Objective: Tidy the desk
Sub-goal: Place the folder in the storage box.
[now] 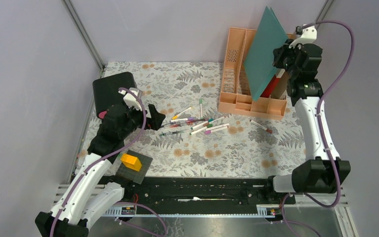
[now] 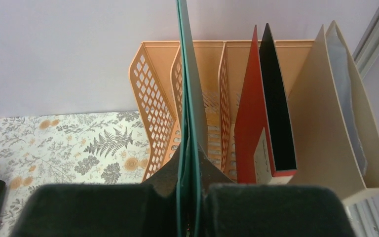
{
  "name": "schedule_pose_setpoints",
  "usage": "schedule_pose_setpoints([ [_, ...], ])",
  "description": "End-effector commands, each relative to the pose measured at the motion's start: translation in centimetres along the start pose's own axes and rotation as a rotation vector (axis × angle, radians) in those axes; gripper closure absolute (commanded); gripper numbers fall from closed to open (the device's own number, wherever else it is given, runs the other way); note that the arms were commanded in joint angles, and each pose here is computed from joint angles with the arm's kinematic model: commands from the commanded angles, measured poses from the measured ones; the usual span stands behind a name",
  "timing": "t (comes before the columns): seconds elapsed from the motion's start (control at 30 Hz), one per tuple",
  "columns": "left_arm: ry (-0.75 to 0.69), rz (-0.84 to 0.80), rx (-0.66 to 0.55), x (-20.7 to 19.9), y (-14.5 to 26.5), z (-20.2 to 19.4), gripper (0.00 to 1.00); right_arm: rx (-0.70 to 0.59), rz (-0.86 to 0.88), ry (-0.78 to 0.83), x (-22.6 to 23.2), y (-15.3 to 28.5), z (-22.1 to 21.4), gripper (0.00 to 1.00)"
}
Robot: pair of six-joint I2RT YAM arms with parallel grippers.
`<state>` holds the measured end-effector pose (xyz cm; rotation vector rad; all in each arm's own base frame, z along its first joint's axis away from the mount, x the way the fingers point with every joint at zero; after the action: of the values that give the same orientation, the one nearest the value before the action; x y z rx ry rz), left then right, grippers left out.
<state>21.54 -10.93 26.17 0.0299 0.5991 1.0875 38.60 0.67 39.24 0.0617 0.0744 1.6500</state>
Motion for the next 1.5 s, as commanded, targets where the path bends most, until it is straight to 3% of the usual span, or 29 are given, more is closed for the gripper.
schedule_pose_setpoints([
  [0.0,-0.016,-0.001,-0.039,0.0,0.0,0.8,0.01,-0.218,-0.001,-0.031,0.0,-1.1,5.7,1.0],
  [0.17,-0.01,0.001,-0.033,0.2,-0.1,0.7,0.01,-0.236,-0.025,-0.078,-0.2,-2.9,5.1,1.0],
  [0.7,0.005,0.0,-0.018,0.6,-0.5,0.6,0.01,-0.343,0.087,0.045,1.1,-5.7,-1.3,1.0],
  [1.23,0.009,-0.001,-0.012,0.7,-0.5,0.6,0.01,-0.264,0.086,0.066,0.9,-7.7,-6.0,0.99],
  [1.33,0.01,-0.004,-0.011,0.6,-0.5,0.6,0.01,-0.235,0.09,0.079,0.9,-7.7,-6.9,0.86],
  [1.47,0.012,-0.004,-0.008,0.7,-0.6,0.6,0.01,-0.222,0.12,0.109,1.2,-7.2,-7.6,0.59],
])
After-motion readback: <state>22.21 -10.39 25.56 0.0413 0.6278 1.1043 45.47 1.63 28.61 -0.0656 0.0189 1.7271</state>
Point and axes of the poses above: each gripper's point midway between its finger pads, its own y axis back along the fingers, its own x axis along the line the jaws close on, z = x × y, the point moved 6 cm from there along y, back along the fingers, and after that the axes turned 10 degrees about y, right-handed, at the moved point
